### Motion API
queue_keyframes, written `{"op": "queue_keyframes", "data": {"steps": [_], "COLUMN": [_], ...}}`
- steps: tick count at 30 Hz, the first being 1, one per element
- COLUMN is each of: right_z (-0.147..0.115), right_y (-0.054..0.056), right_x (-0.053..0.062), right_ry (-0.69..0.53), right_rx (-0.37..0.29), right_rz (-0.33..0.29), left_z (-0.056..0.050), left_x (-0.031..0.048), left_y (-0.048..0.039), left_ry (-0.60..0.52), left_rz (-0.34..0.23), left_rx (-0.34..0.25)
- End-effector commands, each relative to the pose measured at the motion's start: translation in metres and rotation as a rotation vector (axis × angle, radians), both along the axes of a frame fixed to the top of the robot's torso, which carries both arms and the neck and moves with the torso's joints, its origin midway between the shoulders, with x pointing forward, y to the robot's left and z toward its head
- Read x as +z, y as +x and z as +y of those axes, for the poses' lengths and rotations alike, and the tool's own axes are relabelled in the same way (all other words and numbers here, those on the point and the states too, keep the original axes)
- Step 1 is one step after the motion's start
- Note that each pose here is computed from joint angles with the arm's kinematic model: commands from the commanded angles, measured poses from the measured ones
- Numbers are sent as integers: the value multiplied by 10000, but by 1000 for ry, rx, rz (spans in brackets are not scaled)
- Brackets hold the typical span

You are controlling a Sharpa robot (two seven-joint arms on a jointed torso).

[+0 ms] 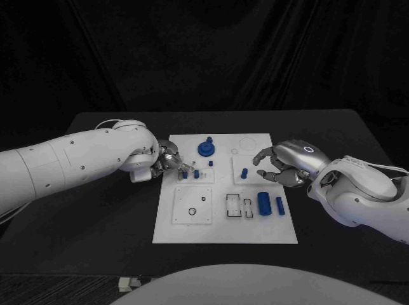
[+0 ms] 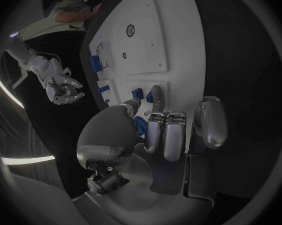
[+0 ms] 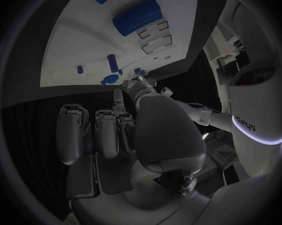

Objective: Assemble the parts on the task board

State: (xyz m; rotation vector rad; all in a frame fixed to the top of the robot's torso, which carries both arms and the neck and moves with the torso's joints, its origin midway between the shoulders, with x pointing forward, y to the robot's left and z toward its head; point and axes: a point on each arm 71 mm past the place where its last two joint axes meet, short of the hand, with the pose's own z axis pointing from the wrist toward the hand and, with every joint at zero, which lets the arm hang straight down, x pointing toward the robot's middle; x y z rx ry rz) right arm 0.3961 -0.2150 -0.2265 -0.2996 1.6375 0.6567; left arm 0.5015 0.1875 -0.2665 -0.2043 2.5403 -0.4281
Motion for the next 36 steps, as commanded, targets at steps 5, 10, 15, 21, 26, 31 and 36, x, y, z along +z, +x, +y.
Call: {"op": "queue_keyframes", "data": {"steps": [5,10,15,21,26,31,36], "right_z": [-21,-39,-62,-89,-82,-59,-60], "right_y": [-7,-14,-27,-42,-44,-54,-62], "right_x": [-5,3,19,47,51,52,58], "right_ry": [0,3,11,26,29,30,34], "right_rx": [-15,-19,-24,-28,-25,-16,-12], "right_rz": [1,-3,-11,-29,-31,-29,-32], "left_z": [49,92,138,155,24,-200,-363], "left_x": [-23,51,264,668,890,742,566], "left_y": [-30,-7,74,211,230,119,56], "left_ry": [5,-63,-168,-362,-416,-206,-92], "left_rz": [2,-89,-247,-534,-789,-927,-1022], "left_rx": [19,61,102,23,-294,-705,-913]}}
